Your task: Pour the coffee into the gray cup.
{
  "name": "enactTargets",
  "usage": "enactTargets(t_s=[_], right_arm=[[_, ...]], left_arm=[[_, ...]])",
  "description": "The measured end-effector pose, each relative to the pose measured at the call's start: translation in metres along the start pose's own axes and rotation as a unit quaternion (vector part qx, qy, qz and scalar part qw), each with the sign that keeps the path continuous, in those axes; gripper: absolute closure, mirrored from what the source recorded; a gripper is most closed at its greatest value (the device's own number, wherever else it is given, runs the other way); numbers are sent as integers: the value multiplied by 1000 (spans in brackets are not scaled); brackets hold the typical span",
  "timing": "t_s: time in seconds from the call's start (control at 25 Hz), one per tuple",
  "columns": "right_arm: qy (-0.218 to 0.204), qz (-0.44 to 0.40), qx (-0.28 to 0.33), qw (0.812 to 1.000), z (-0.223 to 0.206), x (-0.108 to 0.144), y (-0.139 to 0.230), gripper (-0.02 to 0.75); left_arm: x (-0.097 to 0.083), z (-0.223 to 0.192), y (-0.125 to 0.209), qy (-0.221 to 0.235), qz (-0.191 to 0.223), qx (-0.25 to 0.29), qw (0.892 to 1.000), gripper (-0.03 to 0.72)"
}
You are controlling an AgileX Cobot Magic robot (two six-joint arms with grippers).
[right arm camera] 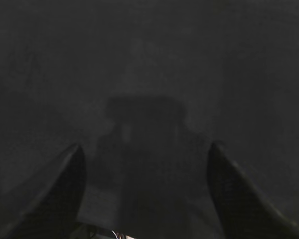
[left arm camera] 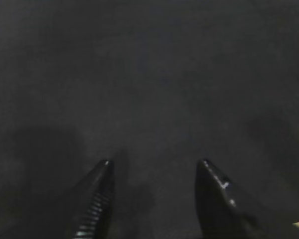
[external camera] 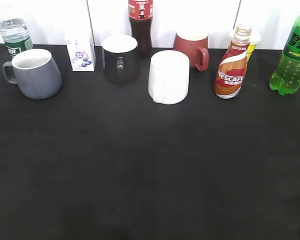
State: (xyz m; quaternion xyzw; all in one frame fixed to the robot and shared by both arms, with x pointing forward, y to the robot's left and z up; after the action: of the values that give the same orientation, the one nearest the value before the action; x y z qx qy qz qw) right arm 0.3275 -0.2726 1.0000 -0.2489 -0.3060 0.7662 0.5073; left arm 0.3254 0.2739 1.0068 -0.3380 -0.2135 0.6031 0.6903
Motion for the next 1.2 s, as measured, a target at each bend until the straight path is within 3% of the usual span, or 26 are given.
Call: enactTargets(t_s=[0.24, 0.52, 1.2], right_arm=[[7, -6, -18, 1000, 5, -2, 0, 148], [131, -95, -135, 978, 42, -19, 11, 148], [133, -97, -144, 976, 45, -19, 11, 148]], left_arm=[[4, 9, 0, -16, 16, -34, 999, 373], [12, 38, 7, -79, 62, -146, 984, 430], [12, 41, 8, -81, 64, -162, 981, 450]])
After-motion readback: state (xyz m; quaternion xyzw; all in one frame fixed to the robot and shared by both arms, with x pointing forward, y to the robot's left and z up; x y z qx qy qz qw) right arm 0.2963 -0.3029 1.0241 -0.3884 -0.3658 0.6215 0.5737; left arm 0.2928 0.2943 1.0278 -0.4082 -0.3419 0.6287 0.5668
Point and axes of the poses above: a point on each arm's last joint axis where the gripper is mounted, z pointing back along that axis away from the gripper, x along the wrist's bending axis when the last joint is at zero, y = z × x, the point moved 7 cm from there along -z, pointing out along that axis toward the gripper, and after that the axes turned 5 degrees about z, right-handed, at the moved point
